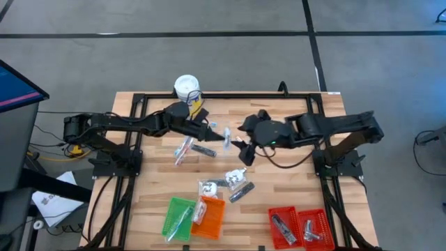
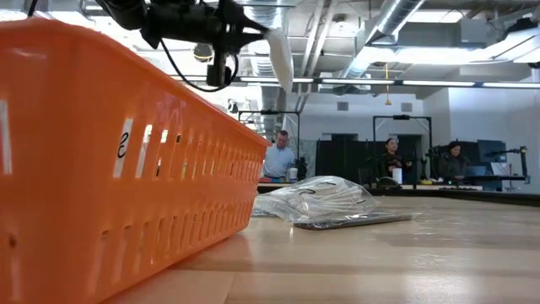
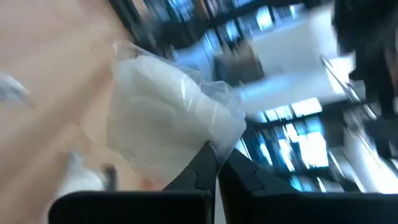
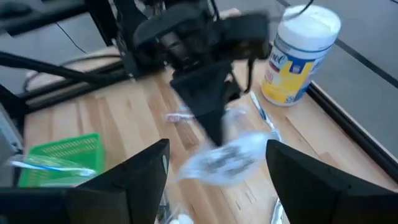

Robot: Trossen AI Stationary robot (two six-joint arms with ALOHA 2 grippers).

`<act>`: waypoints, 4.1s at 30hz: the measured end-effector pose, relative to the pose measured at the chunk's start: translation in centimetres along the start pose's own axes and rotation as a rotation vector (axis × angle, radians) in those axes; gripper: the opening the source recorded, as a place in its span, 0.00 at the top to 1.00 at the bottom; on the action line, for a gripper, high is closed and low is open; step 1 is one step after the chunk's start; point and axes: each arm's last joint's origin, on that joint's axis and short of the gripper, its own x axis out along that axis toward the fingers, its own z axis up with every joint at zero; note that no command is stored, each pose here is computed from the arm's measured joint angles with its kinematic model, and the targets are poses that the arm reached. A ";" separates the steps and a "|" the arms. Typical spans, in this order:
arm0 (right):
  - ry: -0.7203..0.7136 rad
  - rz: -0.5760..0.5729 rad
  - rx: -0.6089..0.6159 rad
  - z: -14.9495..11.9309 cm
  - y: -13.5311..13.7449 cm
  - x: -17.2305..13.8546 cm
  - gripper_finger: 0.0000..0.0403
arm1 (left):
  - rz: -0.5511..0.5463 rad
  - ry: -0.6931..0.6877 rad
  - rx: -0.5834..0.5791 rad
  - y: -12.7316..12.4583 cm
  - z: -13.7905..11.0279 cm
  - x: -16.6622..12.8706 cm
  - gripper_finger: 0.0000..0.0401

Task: Pick & Place Travel size toiletries
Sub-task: Put the white vanity pack into the orange basket

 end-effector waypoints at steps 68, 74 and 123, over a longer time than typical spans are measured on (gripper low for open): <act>-0.657 1.000 0.436 -12.3 3.7 -6.7 0.35 | 0.332 0.544 -0.383 -4.2 -20.2 7.3 1.00; -0.645 1.005 0.432 -12.4 3.7 -6.6 0.35 | 0.362 0.537 -0.388 -3.5 -19.2 7.4 1.00; -0.616 0.977 0.441 -12.3 3.5 -6.0 0.35 | 0.662 0.576 -0.447 -0.3 -17.6 6.0 0.96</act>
